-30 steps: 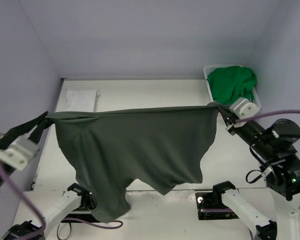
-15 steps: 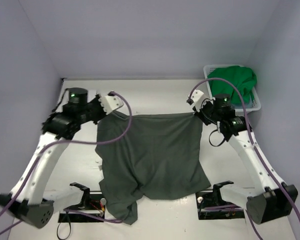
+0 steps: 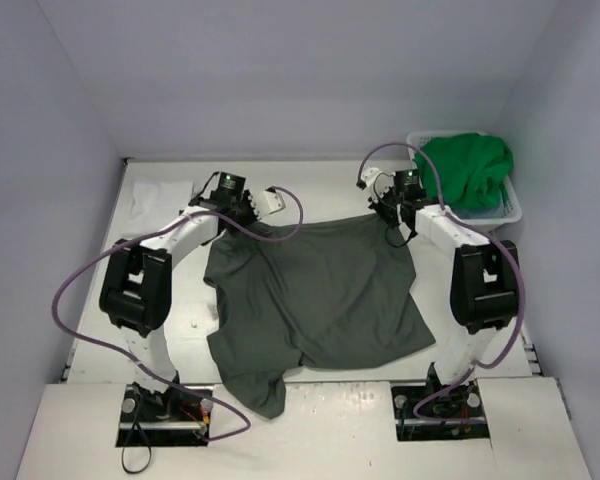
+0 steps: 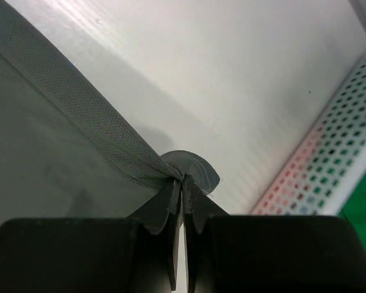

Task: Fold and stack the t-shirts
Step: Flatten out the tshirt

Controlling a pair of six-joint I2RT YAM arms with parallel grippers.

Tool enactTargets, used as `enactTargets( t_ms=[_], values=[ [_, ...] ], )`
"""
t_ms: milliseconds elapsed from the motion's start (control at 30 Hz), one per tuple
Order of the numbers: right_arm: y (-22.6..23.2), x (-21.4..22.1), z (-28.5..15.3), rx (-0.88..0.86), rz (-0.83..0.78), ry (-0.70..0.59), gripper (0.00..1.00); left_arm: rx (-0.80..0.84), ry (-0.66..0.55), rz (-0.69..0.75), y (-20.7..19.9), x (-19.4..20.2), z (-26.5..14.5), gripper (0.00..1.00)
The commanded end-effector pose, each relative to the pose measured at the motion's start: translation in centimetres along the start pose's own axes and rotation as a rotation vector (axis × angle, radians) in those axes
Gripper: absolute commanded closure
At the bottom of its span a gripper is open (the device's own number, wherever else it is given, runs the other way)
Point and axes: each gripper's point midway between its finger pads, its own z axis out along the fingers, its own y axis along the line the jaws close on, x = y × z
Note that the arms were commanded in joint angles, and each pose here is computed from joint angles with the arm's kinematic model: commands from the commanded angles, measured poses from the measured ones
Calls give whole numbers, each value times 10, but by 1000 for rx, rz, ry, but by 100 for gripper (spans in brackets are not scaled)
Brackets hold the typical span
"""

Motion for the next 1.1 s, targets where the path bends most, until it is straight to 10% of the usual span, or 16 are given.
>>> enactTargets(
  t_ms=[0,600,800,1067],
  values=[
    [-38,-23,21,122,-9,-47,100,-300,-55,23,83,-29,-9,100],
    [-80,-11,107,246,136,29,100,-591,129,-38,169,-5,73,99],
    [-92,6,106,345,183,97,96,-656,142,-71,181,-4,78,48],
    [-108,6,77,477,242,99,92,-740,122,-84,200,-18,55,39]
  ],
)
